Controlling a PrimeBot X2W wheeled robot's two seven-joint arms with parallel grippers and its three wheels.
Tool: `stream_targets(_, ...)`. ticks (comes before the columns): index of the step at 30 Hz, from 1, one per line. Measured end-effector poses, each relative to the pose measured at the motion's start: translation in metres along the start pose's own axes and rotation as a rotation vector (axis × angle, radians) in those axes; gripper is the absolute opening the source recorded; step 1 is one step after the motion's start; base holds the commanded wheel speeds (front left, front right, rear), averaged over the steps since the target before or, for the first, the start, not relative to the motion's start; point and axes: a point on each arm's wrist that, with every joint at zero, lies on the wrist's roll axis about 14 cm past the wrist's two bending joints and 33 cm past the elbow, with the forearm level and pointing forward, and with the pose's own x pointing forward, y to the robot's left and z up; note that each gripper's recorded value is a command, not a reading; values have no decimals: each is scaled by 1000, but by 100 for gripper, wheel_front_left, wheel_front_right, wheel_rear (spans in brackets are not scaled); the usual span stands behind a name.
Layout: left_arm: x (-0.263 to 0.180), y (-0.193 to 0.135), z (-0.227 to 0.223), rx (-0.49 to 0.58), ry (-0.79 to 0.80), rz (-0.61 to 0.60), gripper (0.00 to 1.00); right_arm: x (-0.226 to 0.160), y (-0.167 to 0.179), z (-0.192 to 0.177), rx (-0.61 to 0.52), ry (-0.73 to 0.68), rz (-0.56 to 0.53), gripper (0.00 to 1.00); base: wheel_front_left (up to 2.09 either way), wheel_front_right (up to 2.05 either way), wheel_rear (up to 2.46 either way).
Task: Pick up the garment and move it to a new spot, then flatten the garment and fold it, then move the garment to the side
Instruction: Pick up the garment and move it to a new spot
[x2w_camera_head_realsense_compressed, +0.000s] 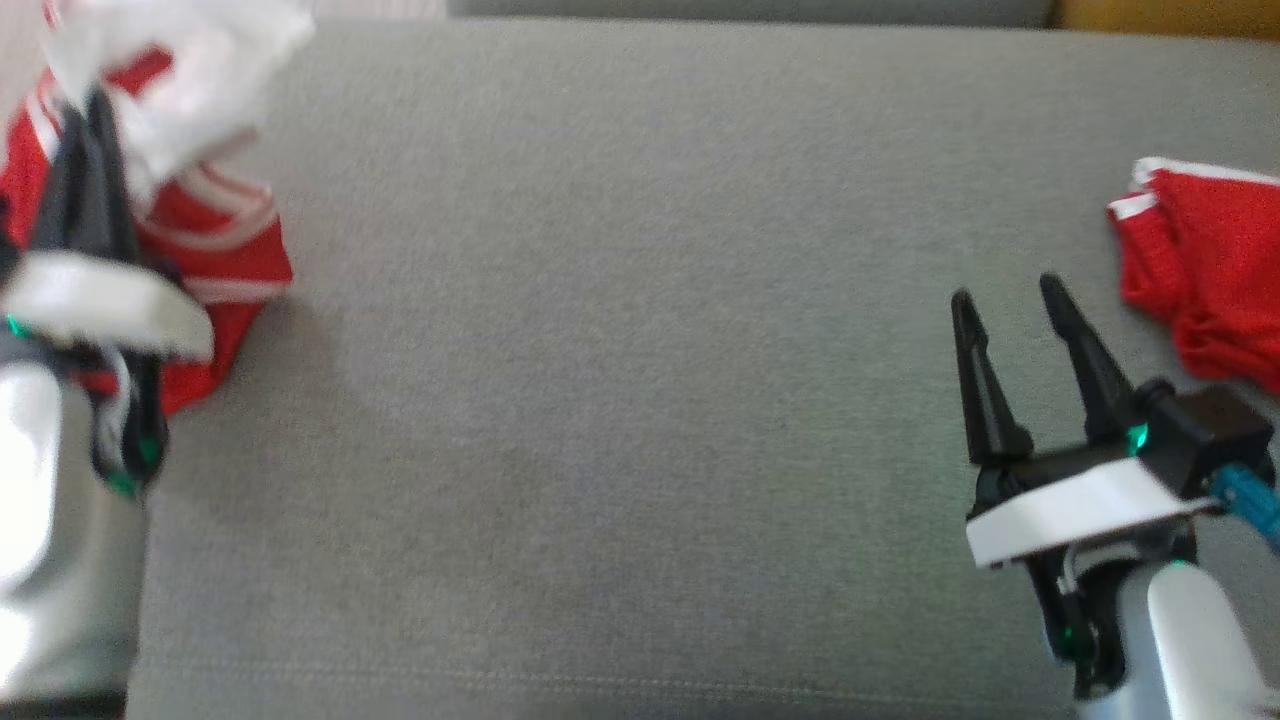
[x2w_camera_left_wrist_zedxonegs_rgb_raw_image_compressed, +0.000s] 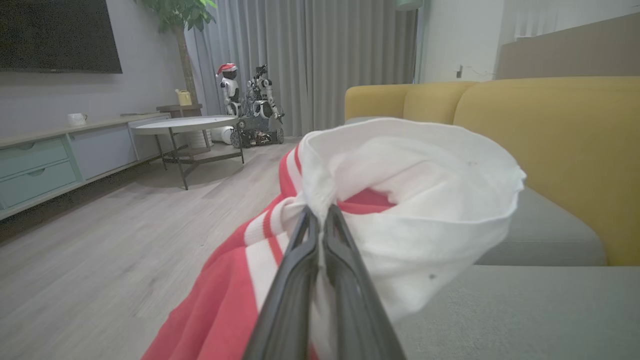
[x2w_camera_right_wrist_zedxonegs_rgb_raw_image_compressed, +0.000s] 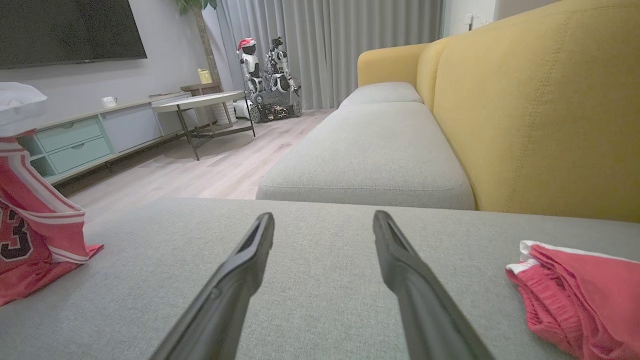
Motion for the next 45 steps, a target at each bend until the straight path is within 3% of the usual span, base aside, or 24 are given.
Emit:
stream_targets(9, -57, -66, 3, -41, 25, -139, 0, -44, -17, 4, 7, -9, -85, 100, 0, 0, 0)
stream_targets(20, -94, -215, -16, -147, 139, -540, 0, -76, -48, 12, 18, -39, -206, 100, 0, 0, 0)
stream_targets(29, -90, -324, 14, -205, 39, -844, 0, -88, -66, 2, 37, -11, -275, 100, 0, 0, 0)
stream_targets(37, -122, -362, -68, -142, 310, -1012, 0, -92, -79, -14, 61, 23, -323, 100, 0, 0, 0)
stream_targets(38, -127, -364, -75, -148, 336, -1022, 11, -92, -80, -16, 62, 28, -325, 100, 0, 0, 0)
stream_targets(39, -130, -366, -79, -154, 354, -1027, 92, -92, -81, -18, 64, 30, -327, 100, 0, 0, 0)
stream_targets(40, -135, -367, -85, -158, 378, -1035, 100, -90, -81, -20, 70, 33, -327, 100, 0, 0, 0)
stream_targets(45, -129, -358, -76, -181, 321, -1002, 100, -81, -81, -16, 68, 18, -312, 100, 0, 0, 0)
